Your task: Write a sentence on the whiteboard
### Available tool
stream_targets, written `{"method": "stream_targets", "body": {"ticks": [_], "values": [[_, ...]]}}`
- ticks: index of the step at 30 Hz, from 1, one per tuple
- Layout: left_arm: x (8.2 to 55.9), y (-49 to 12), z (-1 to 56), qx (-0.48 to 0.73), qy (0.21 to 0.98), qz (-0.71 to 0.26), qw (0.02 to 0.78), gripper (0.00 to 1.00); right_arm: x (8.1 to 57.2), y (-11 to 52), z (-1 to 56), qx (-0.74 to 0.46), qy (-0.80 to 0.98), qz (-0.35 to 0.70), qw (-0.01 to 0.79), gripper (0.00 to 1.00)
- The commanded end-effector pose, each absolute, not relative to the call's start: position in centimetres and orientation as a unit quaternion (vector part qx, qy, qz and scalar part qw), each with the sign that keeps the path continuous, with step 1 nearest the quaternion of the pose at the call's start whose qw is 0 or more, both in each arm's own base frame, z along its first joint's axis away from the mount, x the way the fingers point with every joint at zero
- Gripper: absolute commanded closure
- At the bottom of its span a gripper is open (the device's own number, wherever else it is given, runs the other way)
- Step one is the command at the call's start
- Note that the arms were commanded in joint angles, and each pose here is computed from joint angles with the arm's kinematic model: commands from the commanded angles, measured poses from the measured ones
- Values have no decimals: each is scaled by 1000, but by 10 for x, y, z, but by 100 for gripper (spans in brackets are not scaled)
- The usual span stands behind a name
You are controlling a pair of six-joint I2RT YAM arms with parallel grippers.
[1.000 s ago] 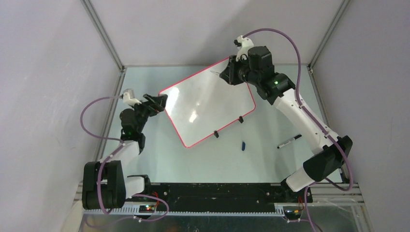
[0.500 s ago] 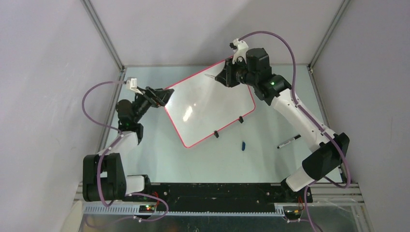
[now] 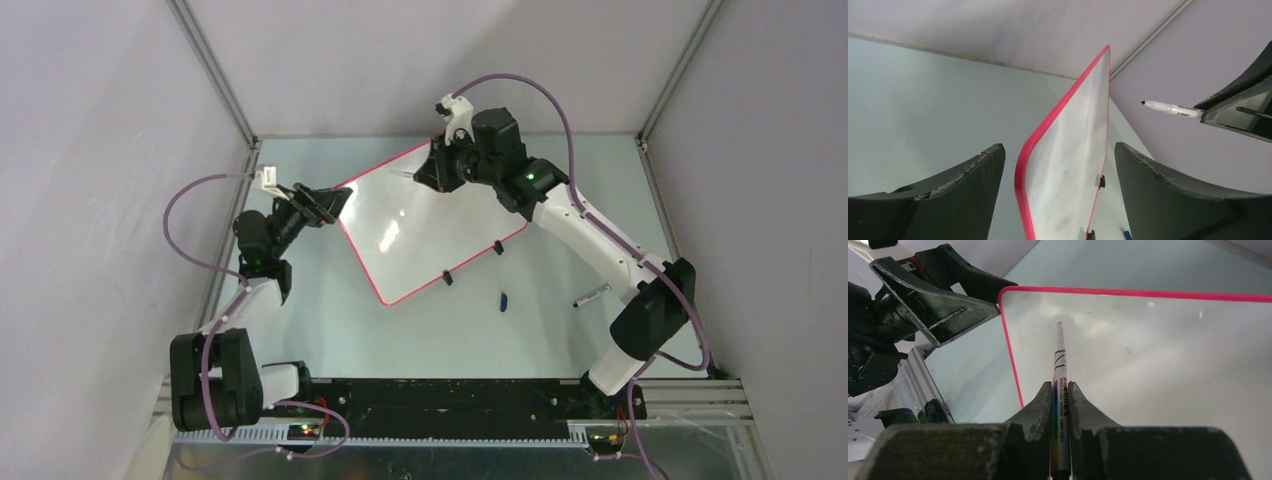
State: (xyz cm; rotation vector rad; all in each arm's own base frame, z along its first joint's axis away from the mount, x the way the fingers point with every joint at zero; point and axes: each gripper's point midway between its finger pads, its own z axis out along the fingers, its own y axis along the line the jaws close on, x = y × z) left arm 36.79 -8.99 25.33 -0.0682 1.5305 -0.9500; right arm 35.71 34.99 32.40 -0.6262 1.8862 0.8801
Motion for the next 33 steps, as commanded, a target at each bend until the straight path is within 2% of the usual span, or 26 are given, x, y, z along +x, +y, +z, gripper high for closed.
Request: {"method": "stream_targets", "body": {"ticks": [1,6,10,16,20,33], "values": [[362,-94,248,-15,656,-415,630,16,362,359,340,-267,757,340,491,100],[358,-97,249,16,643,-415,644,28,358,367,338,-275,755,339,489,100],[350,-102,257,27,607,-443,659,34,357,371,339,-278,753,336,493,100],[349,-111,269,39,569,-515,640,48,354,382,334,-287,753,340,485,100],[355,-109,264,37,573,-518,634,58,351,390,332,-296,753,337,482,100],[371,-104,260,28,575,-510,640,56,347,406,322,-303,756,331,476,100]]}}
